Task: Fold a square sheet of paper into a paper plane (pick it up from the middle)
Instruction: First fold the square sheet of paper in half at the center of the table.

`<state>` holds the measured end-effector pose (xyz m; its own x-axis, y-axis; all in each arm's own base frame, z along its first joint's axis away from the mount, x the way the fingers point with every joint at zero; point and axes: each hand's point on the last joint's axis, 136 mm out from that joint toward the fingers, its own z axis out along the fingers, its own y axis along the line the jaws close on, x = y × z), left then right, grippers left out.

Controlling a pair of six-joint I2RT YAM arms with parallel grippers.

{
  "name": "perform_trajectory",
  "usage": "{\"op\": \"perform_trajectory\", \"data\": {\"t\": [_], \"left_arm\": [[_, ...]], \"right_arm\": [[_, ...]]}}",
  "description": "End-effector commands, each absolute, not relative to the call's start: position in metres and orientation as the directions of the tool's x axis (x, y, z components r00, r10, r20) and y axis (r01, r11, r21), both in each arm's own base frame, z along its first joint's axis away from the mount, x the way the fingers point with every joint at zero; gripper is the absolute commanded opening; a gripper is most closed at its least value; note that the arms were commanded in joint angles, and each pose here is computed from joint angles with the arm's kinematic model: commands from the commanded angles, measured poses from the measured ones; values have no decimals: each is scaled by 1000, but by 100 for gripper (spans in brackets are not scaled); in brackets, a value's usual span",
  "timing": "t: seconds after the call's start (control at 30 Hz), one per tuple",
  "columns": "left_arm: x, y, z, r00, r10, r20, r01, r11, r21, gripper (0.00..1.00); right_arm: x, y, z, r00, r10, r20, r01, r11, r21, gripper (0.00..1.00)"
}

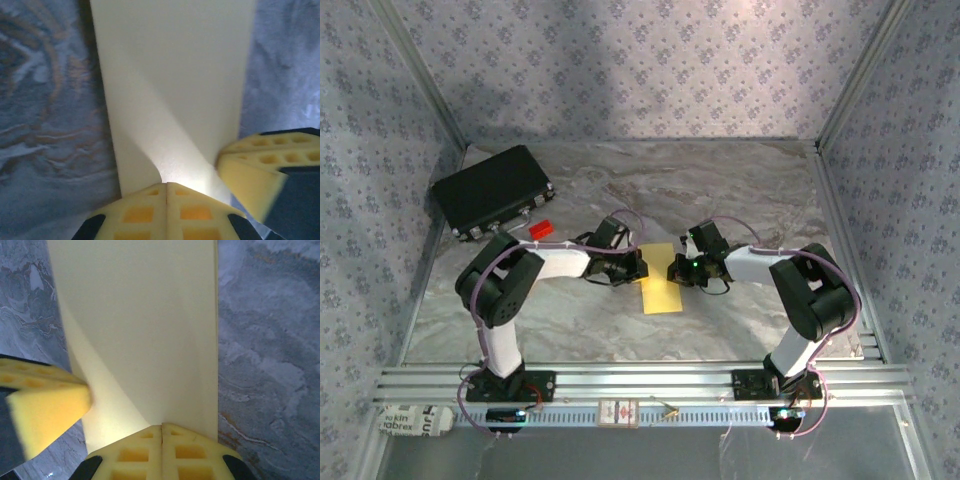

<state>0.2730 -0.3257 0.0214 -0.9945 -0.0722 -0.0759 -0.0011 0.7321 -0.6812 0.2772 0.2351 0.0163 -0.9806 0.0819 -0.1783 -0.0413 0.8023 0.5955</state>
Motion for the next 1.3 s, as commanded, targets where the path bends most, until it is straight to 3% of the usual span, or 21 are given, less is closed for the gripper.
{"op": "perform_trajectory", "data": {"t": [0.0,0.47,0.93,1.27], "left_arm": [[269,-318,4,-996,-69,-63,-12,765,-644,3],[300,-328,39,-992,-77,-104,19,712,-702,4],[303,-318,5,-995,-88,-36,-43,752,-658,5],[325,-333,40,-992,-70,-101,21,711,-703,6]], "right_arm": [[232,184,-36,-994,109,-9,98,924,371,0],[232,183,-37,-996,82,-20,69,927,369,0],[231,182,-35,-996,83,-22,69,927,369,0],[233,182,-34,-996,83,-26,67,927,369,0]]}}
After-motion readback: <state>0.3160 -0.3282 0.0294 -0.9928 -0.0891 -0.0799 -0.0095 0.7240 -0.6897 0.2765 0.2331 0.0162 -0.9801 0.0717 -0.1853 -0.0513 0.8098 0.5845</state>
